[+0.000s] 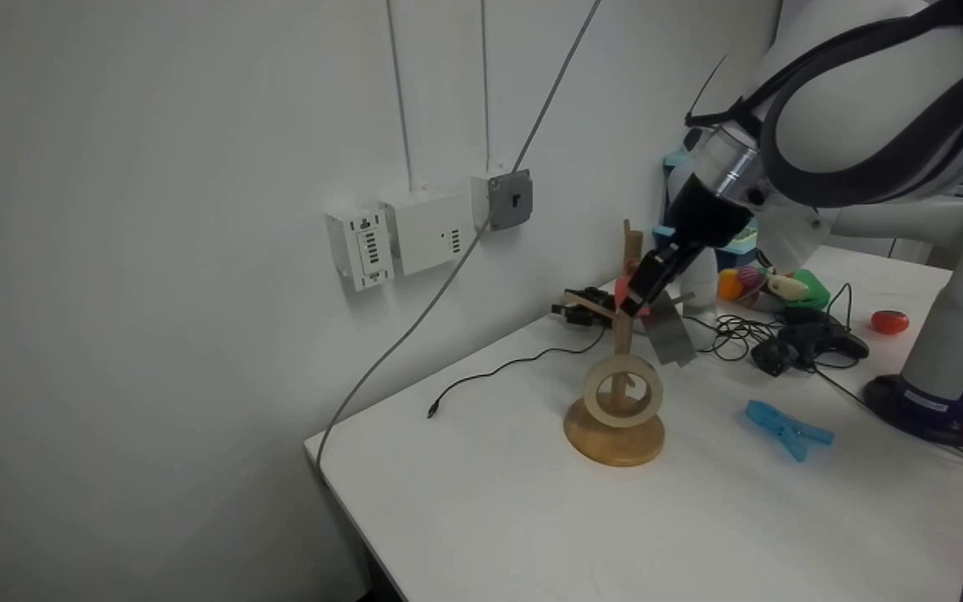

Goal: Get the orange cup from the wooden stand and put it on the table, then get the grey masking tape and place it around the orange cup

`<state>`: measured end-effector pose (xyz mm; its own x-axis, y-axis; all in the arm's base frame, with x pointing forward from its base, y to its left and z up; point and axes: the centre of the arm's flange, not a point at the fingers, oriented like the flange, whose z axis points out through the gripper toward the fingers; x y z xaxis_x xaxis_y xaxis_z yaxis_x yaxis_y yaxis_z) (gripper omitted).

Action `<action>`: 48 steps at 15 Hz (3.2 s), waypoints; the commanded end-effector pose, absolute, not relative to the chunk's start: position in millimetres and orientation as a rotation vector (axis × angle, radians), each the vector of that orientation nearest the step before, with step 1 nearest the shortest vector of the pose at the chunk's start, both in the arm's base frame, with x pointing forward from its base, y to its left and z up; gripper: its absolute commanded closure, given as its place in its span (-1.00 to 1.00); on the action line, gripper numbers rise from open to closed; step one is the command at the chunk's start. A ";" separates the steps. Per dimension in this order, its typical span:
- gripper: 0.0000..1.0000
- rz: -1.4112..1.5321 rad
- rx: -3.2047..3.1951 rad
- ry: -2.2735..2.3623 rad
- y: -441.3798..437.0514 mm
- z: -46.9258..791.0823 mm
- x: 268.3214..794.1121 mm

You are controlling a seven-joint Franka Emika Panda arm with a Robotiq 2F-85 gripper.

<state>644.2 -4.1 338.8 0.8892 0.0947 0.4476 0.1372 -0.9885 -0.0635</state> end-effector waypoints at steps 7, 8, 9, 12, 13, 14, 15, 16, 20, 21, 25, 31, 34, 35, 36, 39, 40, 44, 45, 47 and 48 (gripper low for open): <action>1.00 -0.726 -2.934 -0.196 -10.2 339.3 650.4; 0.98 -0.728 -2.933 -0.195 -9.4 340.9 648.3; 0.98 -0.731 -2.932 -0.195 -8.3 342.1 646.6; 0.98 -0.737 -2.925 -0.205 0.2 346.2 639.2; 0.98 -0.739 -2.925 -0.216 5.0 347.3 636.7; 0.98 -0.738 -2.923 -0.228 11.4 347.9 633.8; 0.98 -0.734 -2.919 -0.239 17.2 348.7 631.3; 0.98 -0.729 -2.916 -0.251 23.8 349.5 628.3; 0.98 -0.728 -2.913 -0.276 39.4 355.4 619.0; 0.98 -0.732 -2.914 -0.280 41.9 357.6 617.0; 0.98 -0.758 -2.918 -0.294 47.7 365.9 609.2; 0.98 -0.790 -2.909 -0.317 59.3 382.0 598.2; 0.98 -0.810 -2.905 -0.336 65.9 392.1 593.5; 0.98 -0.819 -2.902 -0.344 68.1 395.8 592.0; 0.98 -0.826 -2.901 -0.350 70.3 399.1 590.6; 0.98 -0.838 -2.893 -0.367 75.9 407.9 585.4; 0.98 -0.831 -2.888 -0.373 77.3 409.9 583.6; 0.98 -0.748 -2.828 -0.366 87.2 409.9 577.5; 0.98 -0.725 -2.809 -0.363 91.3 408.0 575.1; 0.98 -0.655 -2.792 -0.362 98.0 398.8 569.3; 0.98 -0.591 -2.783 -0.352 99.1 392.5 566.4</action>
<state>582.1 104.7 397.1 0.8564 0.1728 0.4865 0.2806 -0.9468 -0.1577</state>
